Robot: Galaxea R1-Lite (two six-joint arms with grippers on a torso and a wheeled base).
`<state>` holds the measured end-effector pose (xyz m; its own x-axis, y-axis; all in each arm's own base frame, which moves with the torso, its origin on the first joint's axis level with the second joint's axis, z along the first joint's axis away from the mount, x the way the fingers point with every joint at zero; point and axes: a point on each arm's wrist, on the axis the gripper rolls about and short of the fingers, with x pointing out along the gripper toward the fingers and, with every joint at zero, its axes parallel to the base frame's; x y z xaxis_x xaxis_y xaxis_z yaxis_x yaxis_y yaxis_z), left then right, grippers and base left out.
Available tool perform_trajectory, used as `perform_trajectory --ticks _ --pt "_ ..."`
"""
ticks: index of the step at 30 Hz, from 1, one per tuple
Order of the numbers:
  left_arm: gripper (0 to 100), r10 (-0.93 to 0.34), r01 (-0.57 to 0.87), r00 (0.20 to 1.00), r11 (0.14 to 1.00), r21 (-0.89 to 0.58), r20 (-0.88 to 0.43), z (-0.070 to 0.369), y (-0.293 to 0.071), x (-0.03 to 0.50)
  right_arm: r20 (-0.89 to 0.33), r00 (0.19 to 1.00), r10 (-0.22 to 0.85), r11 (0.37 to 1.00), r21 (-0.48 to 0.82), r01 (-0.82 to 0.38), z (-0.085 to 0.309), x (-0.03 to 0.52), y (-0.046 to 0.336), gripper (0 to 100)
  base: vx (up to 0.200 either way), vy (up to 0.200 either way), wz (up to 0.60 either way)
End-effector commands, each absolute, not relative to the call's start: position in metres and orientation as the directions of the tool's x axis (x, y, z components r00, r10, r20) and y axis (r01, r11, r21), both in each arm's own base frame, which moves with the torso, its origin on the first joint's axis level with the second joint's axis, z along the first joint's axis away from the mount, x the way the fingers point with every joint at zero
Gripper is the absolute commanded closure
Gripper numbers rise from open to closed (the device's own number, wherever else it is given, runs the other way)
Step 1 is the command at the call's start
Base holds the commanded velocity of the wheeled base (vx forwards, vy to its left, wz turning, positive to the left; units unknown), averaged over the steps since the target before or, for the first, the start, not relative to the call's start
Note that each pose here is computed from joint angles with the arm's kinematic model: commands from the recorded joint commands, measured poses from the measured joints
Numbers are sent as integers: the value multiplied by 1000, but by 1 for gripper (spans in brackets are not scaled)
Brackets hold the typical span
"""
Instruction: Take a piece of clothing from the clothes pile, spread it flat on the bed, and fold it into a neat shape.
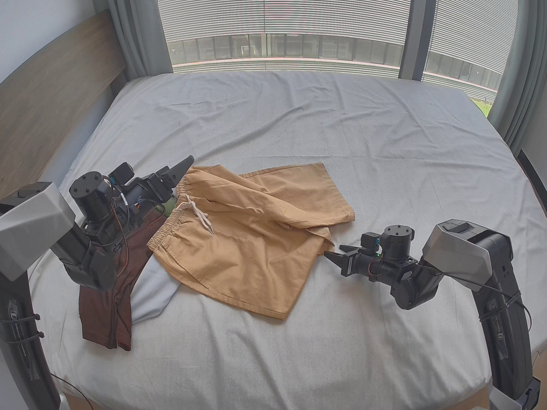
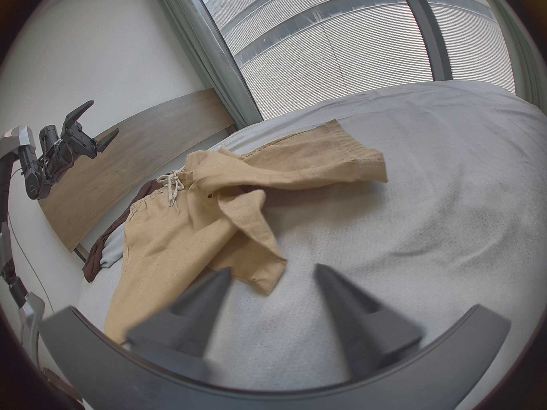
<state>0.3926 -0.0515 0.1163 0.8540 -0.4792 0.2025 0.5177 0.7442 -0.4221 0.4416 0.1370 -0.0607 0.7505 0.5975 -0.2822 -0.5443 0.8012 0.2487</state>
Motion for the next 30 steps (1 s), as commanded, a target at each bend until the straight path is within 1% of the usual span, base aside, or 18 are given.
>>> perform_trajectory --ticks 1,15,18,26,28,30 --pt "0 -479 515 855 745 -425 198 114 -51 393 -288 744 603 797 251 -549 -65 441 140 100 0 0 0" --pt "0 -477 514 856 745 -424 200 110 -51 395 -267 749 606 794 247 -555 -60 439 140 100 0 0 0" --pt "0 -477 516 855 745 -423 202 111 -51 394 -255 756 603 797 243 -553 -49 431 135 100 0 0 0" --pt "0 -477 516 855 745 -423 202 111 -51 394 -266 775 574 817 248 -520 -30 412 112 100 0 0 0" --pt "0 -477 516 855 745 -424 202 111 -51 394 -266 775 574 817 248 -520 -29 412 111 100 0 0 0" --pt "0 -476 515 856 745 -423 204 111 -50 395 -272 773 573 818 255 -516 -21 405 102 100 0 0 0"
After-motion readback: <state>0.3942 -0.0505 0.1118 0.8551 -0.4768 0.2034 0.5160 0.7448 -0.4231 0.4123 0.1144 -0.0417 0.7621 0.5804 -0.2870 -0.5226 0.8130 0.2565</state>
